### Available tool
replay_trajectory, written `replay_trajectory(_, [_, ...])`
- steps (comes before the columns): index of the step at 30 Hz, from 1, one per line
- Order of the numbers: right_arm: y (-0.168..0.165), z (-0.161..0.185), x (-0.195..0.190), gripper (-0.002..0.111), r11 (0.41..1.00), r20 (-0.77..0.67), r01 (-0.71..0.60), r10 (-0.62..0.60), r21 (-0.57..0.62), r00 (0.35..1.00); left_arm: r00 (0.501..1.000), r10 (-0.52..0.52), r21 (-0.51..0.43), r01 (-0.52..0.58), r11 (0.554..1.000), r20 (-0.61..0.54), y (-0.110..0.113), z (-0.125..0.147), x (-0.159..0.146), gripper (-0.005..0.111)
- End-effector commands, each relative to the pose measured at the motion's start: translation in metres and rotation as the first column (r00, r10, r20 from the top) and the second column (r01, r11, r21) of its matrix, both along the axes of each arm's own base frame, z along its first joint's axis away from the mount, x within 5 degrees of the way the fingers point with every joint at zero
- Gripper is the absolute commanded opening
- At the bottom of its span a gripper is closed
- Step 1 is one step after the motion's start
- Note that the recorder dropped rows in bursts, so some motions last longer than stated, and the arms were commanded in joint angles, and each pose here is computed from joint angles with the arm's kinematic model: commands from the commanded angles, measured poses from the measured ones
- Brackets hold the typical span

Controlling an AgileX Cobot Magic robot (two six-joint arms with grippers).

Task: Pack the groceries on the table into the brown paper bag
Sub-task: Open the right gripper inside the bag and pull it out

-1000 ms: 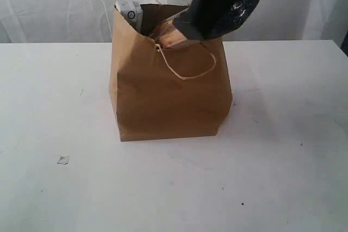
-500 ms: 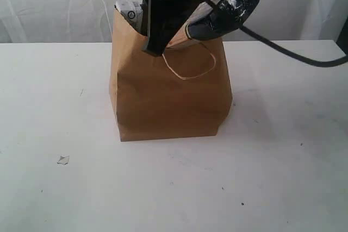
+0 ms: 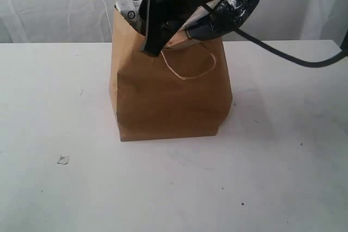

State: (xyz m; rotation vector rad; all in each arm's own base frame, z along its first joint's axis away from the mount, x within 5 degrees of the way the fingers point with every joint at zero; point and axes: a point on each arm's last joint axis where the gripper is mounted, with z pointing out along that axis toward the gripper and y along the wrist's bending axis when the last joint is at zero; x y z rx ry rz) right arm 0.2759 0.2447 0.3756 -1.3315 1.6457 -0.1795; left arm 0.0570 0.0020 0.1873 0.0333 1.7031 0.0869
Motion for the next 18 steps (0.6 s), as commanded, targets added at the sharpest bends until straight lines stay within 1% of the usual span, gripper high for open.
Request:
replay_trajectory(1, [-0.001, 0.004, 0.000, 0.052, 1.000, -0.001, 0.013, -0.013, 0.010, 1.000, 1.000, 0.004, -0.011, -0.004, 1.000, 0.003, 0.000, -0.001, 0.000, 0.035])
replay_trajectory(7, [-0.005, 0.017, -0.003, 0.052, 0.996, 0.005, 0.048, -0.049, 0.079, 0.999, 1.000, 0.004, -0.011, -0.004, 1.000, 0.003, 0.000, -0.001, 0.000, 0.035])
replay_trajectory(10, [-0.011, 0.028, -0.009, 0.052, 0.987, -0.005, 0.076, -0.076, 0.145, 0.997, 1.000, 0.004, -0.011, -0.004, 1.000, 0.003, 0.000, -0.001, 0.000, 0.035])
replay_trajectory(15, [-0.027, 0.053, -0.025, 0.052, 0.955, -0.010, 0.115, -0.117, 0.272, 0.993, 1.000, 0.004, -0.011, -0.004, 1.000, 0.003, 0.000, -0.001, 0.000, 0.035])
replay_trajectory(18, [-0.037, 0.062, -0.034, 0.052, 0.942, -0.023, 0.142, -0.142, 0.304, 0.990, 1.000, 0.004, -0.011, -0.004, 1.000, 0.003, 0.000, -0.001, 0.000, 0.035])
